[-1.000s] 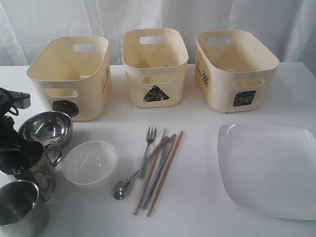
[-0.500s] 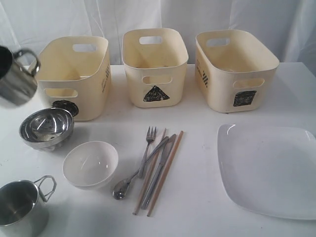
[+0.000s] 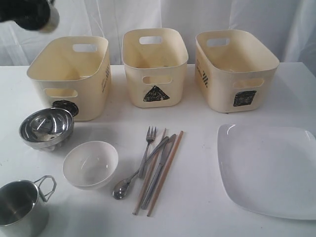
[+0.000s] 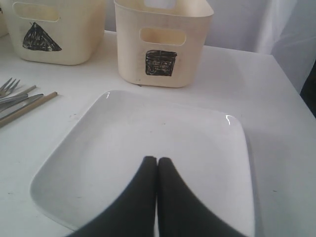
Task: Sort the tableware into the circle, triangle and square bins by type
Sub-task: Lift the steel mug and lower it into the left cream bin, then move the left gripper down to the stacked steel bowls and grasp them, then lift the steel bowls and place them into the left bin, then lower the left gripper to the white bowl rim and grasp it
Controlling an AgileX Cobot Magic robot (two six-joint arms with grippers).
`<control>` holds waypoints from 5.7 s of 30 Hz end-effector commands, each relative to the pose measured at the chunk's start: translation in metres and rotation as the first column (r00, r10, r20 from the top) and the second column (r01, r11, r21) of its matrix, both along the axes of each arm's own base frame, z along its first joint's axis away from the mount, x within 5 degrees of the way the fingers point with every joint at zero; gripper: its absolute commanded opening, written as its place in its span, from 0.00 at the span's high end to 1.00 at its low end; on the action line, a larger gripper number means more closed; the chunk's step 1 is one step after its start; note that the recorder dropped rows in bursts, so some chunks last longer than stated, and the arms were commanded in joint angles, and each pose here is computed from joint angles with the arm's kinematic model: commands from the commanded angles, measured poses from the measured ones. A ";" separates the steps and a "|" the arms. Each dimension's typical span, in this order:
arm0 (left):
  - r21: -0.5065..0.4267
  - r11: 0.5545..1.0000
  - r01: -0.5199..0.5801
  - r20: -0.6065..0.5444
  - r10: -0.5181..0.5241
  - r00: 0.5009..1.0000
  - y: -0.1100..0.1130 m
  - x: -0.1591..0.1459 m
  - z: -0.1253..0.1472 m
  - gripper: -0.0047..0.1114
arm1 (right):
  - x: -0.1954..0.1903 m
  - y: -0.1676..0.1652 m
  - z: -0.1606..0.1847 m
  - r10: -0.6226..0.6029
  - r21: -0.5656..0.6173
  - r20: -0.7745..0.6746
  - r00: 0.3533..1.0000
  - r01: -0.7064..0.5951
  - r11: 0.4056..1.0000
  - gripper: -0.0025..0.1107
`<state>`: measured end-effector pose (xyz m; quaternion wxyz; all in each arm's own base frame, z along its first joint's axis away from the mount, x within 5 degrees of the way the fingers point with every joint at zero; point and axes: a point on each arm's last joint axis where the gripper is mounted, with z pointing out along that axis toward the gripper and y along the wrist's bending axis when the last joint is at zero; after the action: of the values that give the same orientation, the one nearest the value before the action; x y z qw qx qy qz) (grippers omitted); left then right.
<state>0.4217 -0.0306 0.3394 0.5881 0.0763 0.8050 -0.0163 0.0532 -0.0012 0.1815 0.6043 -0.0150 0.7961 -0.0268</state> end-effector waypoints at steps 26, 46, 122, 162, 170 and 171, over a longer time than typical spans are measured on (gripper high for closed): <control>0.069 0.953 0.294 -0.693 -0.166 0.701 -0.012 -0.088 0.003 0.43 | 0.000 0.000 0.001 -0.001 -0.004 0.015 1.000 0.001 1.000 0.98; 0.136 0.988 -0.070 -0.776 0.150 0.612 0.010 -0.093 -0.114 0.43 | 0.000 0.000 0.001 -0.001 -0.004 0.015 1.000 0.001 1.000 0.98; 0.145 0.989 0.036 0.045 -0.043 0.998 -0.009 0.019 -0.066 0.96 | 0.000 0.000 0.001 -0.001 -0.004 0.015 1.000 0.001 1.000 0.98; -0.154 0.862 0.482 -0.641 -0.459 0.615 -0.035 -0.142 -0.089 0.47 | 0.000 0.000 0.001 -0.001 -0.003 0.015 1.000 0.001 1.000 0.98; -0.257 0.843 0.472 -0.710 -0.496 0.500 -0.041 -0.130 -0.150 0.47 | 0.000 0.000 0.001 -0.001 -0.003 0.015 1.000 0.001 1.000 0.98; -0.276 0.847 0.455 -0.709 -0.499 0.499 -0.042 -0.128 -0.154 0.47 | 0.000 0.000 0.001 -0.001 -0.003 0.015 1.000 0.001 1.000 0.98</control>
<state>0.2907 -0.0691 0.1965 0.1751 0.2813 0.9198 -0.2100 0.0520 -0.0012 0.1812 0.6118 -0.0155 0.7904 -0.0280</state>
